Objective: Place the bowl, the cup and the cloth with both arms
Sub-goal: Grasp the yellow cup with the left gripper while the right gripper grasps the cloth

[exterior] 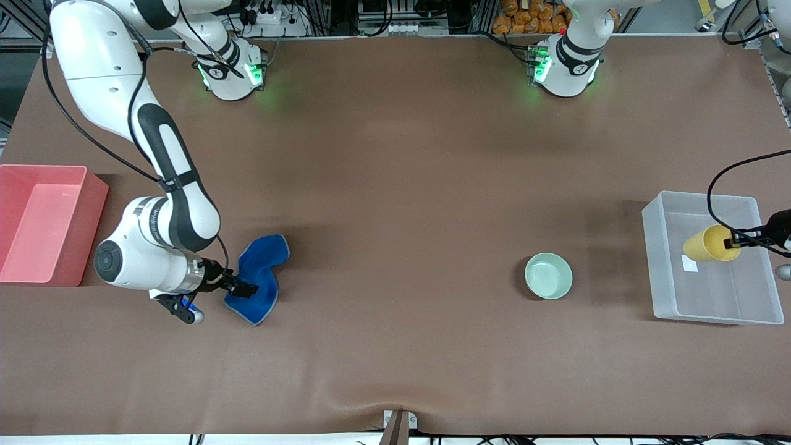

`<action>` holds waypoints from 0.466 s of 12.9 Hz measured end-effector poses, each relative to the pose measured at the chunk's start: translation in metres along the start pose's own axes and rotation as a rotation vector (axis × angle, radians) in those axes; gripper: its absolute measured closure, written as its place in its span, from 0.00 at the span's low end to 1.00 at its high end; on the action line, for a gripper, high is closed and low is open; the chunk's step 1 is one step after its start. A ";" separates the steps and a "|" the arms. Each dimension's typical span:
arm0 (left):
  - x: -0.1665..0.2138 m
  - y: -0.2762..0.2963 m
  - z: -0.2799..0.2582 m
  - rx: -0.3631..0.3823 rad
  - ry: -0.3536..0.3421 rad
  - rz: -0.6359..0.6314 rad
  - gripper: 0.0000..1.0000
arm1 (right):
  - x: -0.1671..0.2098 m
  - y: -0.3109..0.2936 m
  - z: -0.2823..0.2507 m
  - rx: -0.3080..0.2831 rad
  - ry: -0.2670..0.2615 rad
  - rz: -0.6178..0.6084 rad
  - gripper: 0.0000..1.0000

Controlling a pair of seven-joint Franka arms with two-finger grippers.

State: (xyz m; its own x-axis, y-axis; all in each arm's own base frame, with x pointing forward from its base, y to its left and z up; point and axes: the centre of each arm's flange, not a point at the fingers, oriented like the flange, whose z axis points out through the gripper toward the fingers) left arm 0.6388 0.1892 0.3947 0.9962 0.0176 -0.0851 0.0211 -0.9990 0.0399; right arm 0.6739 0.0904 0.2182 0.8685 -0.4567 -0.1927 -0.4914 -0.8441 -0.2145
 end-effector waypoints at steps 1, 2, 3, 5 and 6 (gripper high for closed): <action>0.004 -0.006 0.011 0.005 0.013 -0.001 0.97 | -0.003 0.001 0.007 -0.002 0.013 -0.001 0.00; 0.009 -0.011 0.024 0.015 0.023 -0.002 0.97 | -0.007 0.001 0.013 -0.005 0.018 -0.006 0.00; 0.013 -0.016 0.038 0.025 0.029 0.005 0.97 | -0.009 0.001 0.017 -0.008 0.017 -0.017 0.00; 0.019 -0.032 0.066 0.045 0.042 0.008 0.97 | -0.015 0.002 0.027 -0.011 0.034 -0.042 0.00; 0.022 -0.040 0.077 0.052 0.054 0.006 0.97 | -0.020 0.000 0.034 -0.011 0.055 -0.052 0.00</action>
State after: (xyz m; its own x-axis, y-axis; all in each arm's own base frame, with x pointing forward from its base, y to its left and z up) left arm 0.6529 0.2262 0.3149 0.9994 0.0127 -0.0312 0.0123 -0.9999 -0.0114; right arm 0.6544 0.1089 0.1893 0.8953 -0.4265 -0.1287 -0.4450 -0.8700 -0.2123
